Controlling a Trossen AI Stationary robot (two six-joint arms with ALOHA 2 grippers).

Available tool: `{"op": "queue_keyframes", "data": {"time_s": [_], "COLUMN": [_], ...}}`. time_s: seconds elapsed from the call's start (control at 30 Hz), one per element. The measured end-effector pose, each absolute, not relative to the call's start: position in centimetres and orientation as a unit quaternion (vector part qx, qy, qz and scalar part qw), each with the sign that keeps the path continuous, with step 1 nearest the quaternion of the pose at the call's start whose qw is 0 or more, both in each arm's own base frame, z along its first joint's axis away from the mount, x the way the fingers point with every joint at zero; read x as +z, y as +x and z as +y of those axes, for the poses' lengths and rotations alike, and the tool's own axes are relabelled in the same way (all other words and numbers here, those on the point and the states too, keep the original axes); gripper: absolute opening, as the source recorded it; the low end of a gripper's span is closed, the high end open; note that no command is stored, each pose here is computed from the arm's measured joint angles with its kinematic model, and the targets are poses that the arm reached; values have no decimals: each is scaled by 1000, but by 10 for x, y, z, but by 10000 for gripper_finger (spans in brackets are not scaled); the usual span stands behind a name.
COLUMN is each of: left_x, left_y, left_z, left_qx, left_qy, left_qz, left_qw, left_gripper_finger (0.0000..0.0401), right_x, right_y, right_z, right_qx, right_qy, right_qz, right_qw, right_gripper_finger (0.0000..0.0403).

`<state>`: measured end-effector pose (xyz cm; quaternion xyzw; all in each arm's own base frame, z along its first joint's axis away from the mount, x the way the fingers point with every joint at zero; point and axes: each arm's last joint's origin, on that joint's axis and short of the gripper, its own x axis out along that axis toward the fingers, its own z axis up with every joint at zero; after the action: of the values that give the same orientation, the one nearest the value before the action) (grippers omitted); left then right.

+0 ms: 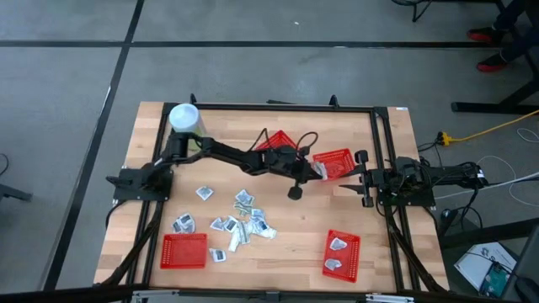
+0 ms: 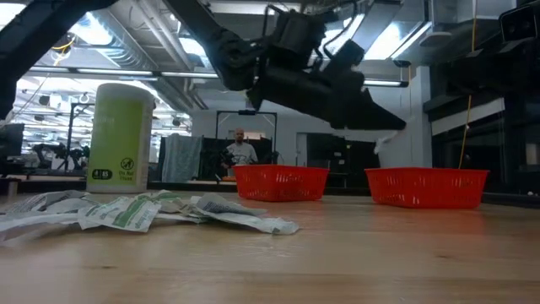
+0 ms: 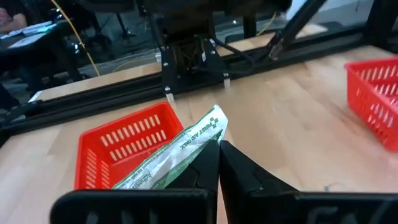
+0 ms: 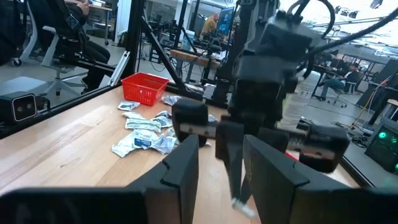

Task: Pick & Place First Aid Supplies
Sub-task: Put the green bandage into the red container, then adjust the red container

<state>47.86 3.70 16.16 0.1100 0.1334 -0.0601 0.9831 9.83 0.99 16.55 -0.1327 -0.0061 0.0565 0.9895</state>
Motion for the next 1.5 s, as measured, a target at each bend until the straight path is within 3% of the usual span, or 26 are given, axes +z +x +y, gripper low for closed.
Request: {"op": "queue_keyframes", "data": {"time_s": [0.67,1.1,1.5], "left_x": [149,147,148], "left_y": [499,496,498], "left_z": [53,70,67], "left_qx": [-33,3,41], "left_qy": [162,121,170], "left_qz": [133,151,255], "left_qw": [977,981,951], "left_gripper_finger": [3,110,98], "right_x": [165,166,166], "right_y": [98,98,98], "right_z": [10,10,10], "right_qx": [57,57,56], "right_qy": [-133,-133,-133], "right_qz": [-6,-6,-6], "right_qw": [990,990,990], "right_gripper_finger": [126,126,126]}}
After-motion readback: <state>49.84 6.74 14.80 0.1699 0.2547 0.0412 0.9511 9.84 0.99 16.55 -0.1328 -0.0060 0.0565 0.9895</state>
